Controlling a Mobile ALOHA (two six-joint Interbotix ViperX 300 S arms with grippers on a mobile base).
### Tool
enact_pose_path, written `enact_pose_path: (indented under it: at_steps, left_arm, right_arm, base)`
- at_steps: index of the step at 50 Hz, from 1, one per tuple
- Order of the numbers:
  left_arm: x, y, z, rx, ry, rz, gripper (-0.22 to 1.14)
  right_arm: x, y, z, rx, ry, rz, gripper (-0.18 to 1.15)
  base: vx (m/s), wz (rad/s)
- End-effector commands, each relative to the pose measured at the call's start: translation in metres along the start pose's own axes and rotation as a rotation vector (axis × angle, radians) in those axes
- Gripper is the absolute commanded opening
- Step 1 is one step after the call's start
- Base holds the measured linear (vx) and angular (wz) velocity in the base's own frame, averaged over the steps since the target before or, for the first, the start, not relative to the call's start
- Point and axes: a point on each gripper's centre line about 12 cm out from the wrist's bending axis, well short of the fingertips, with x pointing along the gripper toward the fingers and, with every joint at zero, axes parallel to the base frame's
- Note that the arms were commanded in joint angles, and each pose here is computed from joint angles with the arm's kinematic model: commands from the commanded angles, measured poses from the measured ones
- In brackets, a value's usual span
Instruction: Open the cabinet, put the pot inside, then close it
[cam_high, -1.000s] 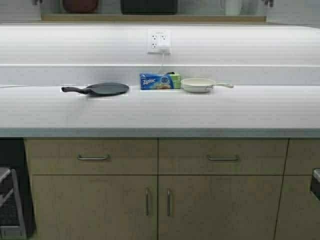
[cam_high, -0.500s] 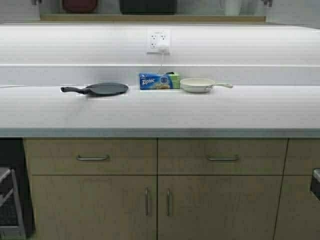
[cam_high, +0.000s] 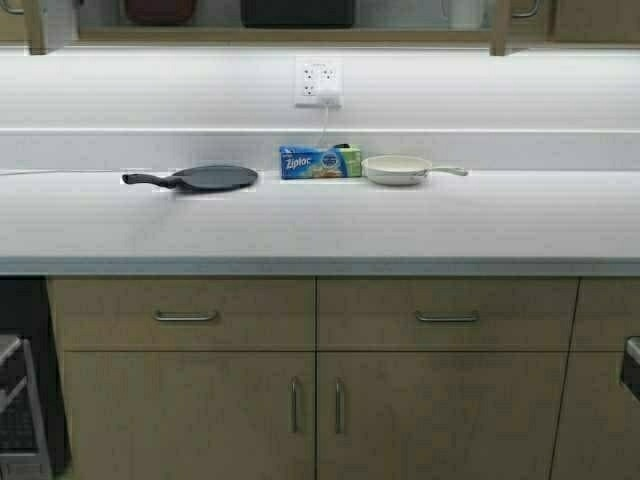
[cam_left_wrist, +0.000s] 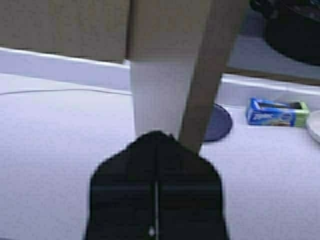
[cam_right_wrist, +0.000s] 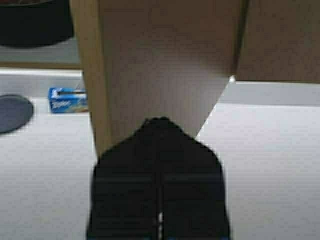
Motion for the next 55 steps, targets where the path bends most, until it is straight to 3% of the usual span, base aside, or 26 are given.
enact_pose_path:
  at_steps: [1, 8, 26, 40, 46, 55]
  left_arm:
    - [-0.030, -0.026, -0.006, 0.073, -0.042, -0.058, 0.04]
    - [-0.030, -0.046, -0.010, 0.153, -0.045, -0.114, 0.04]
    - [0.064, -0.054, 0.014, 0.122, -0.037, -0.127, 0.04]
    - [0.113, -0.103, 0.022, 0.081, -0.025, -0.249, 0.04]
    - [0.106, -0.103, 0.022, 0.076, -0.018, -0.254, 0.04]
    - [0.045, -0.105, 0.020, 0.100, -0.025, -0.276, 0.04]
  right_arm:
    - [-0.030, 0.010, -0.013, 0.047, -0.003, 0.046, 0.06]
    - [-0.047, 0.012, -0.029, 0.078, 0.018, 0.061, 0.06]
    - [-0.068, 0.029, -0.042, 0.099, 0.035, 0.126, 0.06]
    - [-0.071, 0.028, -0.035, 0.088, 0.033, 0.121, 0.06]
    - [-0.073, 0.028, -0.032, 0.090, 0.030, 0.121, 0.06]
    - [-0.075, 0.032, -0.032, 0.084, 0.045, 0.133, 0.06]
  base:
    - [0.05, 0.00]
    - [0.06, 0.00]
    - [0.09, 0.00]
    - [0.09, 0.00]
    - [0.05, 0.04]
    - [0.04, 0.02]
